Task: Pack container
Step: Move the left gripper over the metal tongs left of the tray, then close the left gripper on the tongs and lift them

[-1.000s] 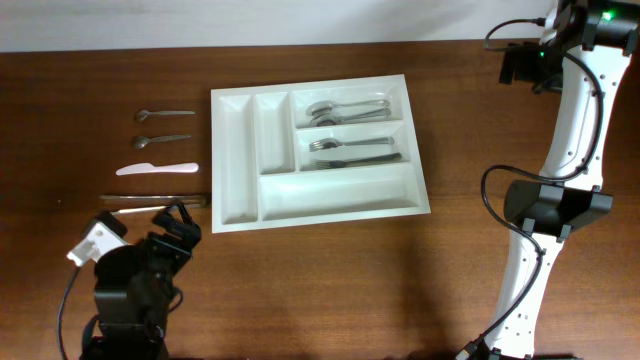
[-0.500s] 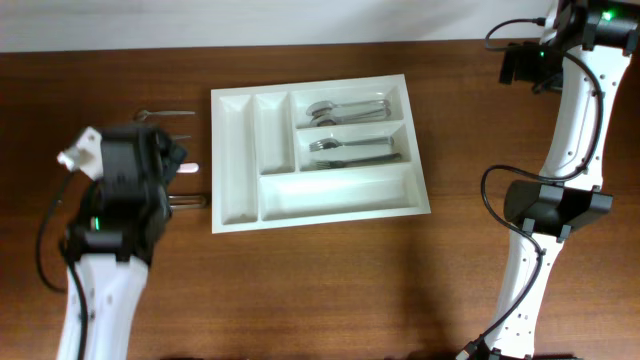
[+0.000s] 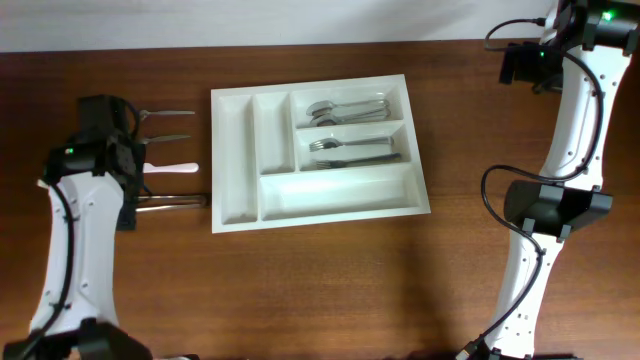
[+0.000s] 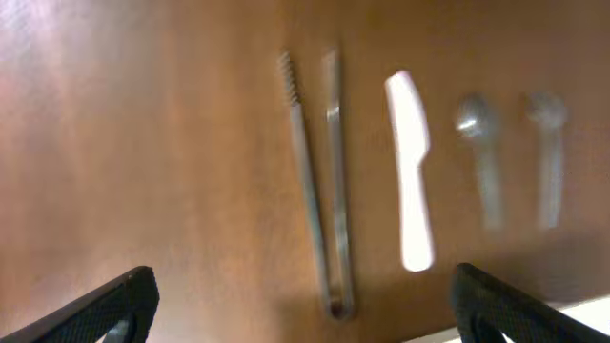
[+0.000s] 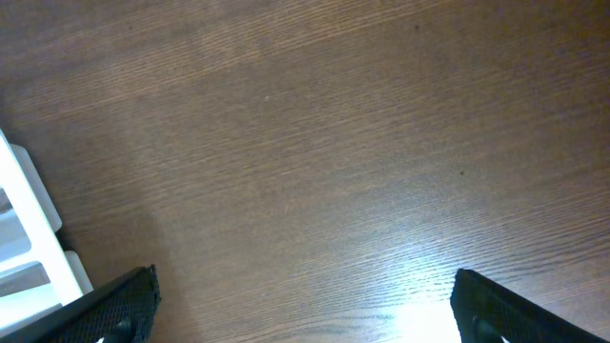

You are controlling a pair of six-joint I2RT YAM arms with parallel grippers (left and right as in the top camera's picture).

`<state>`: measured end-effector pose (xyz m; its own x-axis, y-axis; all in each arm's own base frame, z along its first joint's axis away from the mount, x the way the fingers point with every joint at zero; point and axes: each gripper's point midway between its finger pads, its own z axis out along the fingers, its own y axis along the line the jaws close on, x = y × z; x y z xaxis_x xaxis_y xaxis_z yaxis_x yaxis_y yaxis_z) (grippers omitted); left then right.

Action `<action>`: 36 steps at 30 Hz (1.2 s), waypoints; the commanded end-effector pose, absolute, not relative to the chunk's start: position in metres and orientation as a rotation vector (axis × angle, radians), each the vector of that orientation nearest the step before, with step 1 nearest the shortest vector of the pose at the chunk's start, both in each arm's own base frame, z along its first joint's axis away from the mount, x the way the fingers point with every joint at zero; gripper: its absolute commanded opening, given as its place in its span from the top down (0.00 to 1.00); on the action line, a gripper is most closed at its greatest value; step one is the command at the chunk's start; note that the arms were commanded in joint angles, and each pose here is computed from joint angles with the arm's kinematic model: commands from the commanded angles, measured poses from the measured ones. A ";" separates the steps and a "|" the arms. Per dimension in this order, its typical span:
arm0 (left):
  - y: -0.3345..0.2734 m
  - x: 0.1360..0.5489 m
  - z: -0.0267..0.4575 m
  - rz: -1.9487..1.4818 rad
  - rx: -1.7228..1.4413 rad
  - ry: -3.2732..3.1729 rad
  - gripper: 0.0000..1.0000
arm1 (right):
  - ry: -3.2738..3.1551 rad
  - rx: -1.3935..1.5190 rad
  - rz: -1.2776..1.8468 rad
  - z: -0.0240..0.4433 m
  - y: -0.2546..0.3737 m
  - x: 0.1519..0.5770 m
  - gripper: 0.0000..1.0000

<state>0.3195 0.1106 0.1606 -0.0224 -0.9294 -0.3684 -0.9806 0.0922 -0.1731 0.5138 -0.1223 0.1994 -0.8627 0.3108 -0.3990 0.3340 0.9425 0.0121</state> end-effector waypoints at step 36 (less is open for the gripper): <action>0.096 0.347 -0.008 0.089 -2.350 2.123 0.07 | 2.696 0.457 -0.094 0.203 -0.124 0.511 0.01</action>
